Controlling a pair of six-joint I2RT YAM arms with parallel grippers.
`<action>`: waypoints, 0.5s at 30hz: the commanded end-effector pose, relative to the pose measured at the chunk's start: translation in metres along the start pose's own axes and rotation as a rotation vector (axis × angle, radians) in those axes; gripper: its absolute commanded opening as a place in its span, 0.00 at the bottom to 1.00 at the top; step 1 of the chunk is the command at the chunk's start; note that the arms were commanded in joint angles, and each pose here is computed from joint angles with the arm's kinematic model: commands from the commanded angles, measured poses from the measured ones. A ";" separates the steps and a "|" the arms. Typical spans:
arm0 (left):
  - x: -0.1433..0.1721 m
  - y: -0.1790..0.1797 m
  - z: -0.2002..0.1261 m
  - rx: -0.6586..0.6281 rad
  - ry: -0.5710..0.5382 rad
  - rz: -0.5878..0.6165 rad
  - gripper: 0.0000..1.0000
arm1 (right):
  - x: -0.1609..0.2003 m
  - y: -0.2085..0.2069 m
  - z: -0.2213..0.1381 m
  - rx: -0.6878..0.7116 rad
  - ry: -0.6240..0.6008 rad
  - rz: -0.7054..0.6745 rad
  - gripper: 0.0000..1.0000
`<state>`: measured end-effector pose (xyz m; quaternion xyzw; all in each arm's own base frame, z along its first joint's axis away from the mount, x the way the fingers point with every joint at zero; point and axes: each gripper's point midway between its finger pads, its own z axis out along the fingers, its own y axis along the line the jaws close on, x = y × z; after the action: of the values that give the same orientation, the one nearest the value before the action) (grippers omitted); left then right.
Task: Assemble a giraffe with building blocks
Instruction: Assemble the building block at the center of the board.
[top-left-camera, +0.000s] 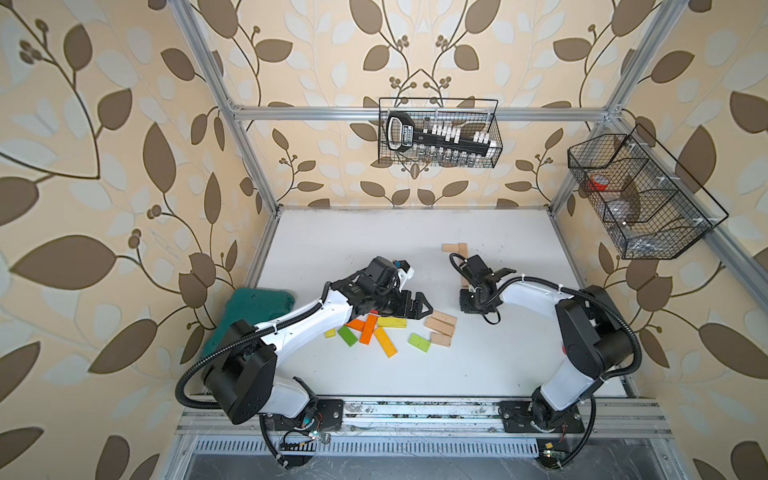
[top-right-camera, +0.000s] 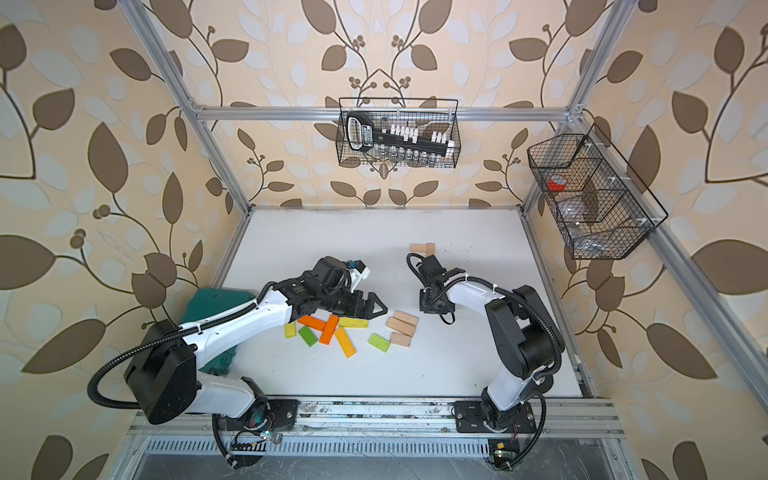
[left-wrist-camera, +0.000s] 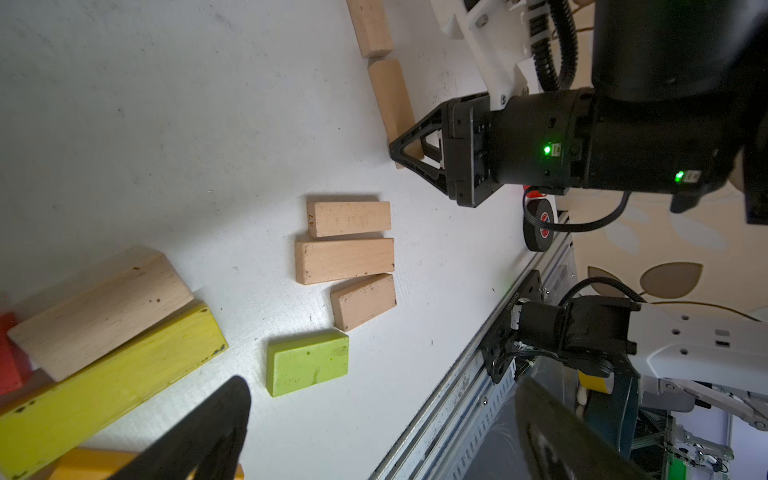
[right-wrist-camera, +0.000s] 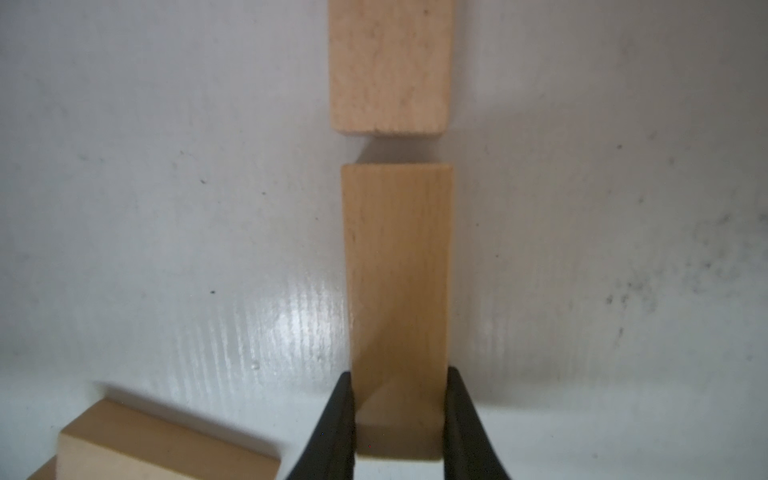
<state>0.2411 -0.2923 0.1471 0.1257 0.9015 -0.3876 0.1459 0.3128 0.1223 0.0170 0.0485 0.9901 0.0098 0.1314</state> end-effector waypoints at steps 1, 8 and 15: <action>0.001 -0.009 -0.001 0.034 0.000 0.026 0.99 | 0.021 -0.006 0.021 0.028 0.090 -0.010 0.20; 0.001 -0.009 -0.001 0.034 0.002 0.026 0.99 | 0.021 -0.009 0.023 0.041 0.092 -0.007 0.22; 0.001 -0.010 -0.002 0.034 0.001 0.029 0.99 | 0.020 -0.011 0.024 0.050 0.092 -0.002 0.24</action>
<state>0.2411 -0.2923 0.1471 0.1257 0.9015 -0.3876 0.1459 0.3177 0.1230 0.0170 0.0504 0.9895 0.0097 0.1348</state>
